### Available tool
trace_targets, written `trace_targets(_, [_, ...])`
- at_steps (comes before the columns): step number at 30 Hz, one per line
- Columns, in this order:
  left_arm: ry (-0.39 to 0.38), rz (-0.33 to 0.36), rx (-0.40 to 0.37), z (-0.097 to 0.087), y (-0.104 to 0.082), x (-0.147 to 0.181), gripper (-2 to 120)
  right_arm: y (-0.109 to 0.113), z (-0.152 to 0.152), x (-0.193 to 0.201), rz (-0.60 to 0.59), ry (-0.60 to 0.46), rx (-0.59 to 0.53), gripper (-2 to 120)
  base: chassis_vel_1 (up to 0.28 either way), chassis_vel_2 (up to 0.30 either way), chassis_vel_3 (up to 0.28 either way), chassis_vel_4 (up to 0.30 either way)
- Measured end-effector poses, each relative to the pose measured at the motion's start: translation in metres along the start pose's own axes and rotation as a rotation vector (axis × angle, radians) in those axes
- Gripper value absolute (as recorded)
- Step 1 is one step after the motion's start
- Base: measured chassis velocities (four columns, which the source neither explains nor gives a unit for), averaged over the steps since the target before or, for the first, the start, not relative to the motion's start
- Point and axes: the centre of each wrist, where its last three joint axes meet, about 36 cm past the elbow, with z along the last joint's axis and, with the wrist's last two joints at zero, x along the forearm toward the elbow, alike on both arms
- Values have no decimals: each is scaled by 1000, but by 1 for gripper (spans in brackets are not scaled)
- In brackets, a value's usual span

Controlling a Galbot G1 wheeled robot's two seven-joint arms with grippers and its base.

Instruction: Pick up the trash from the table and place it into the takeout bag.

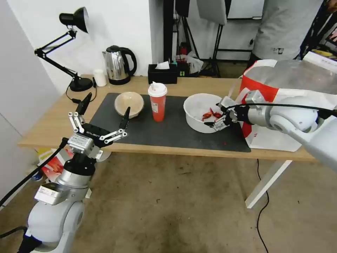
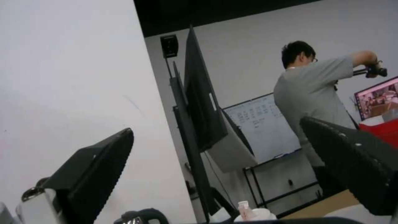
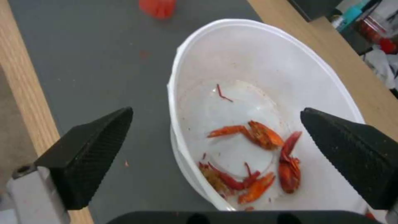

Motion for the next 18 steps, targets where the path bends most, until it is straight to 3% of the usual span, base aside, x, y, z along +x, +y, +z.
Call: trace_targets(18, [0,-4,2,6,2,-2,100,2,0,-23,-25,36,4,100,0,0,0,0])
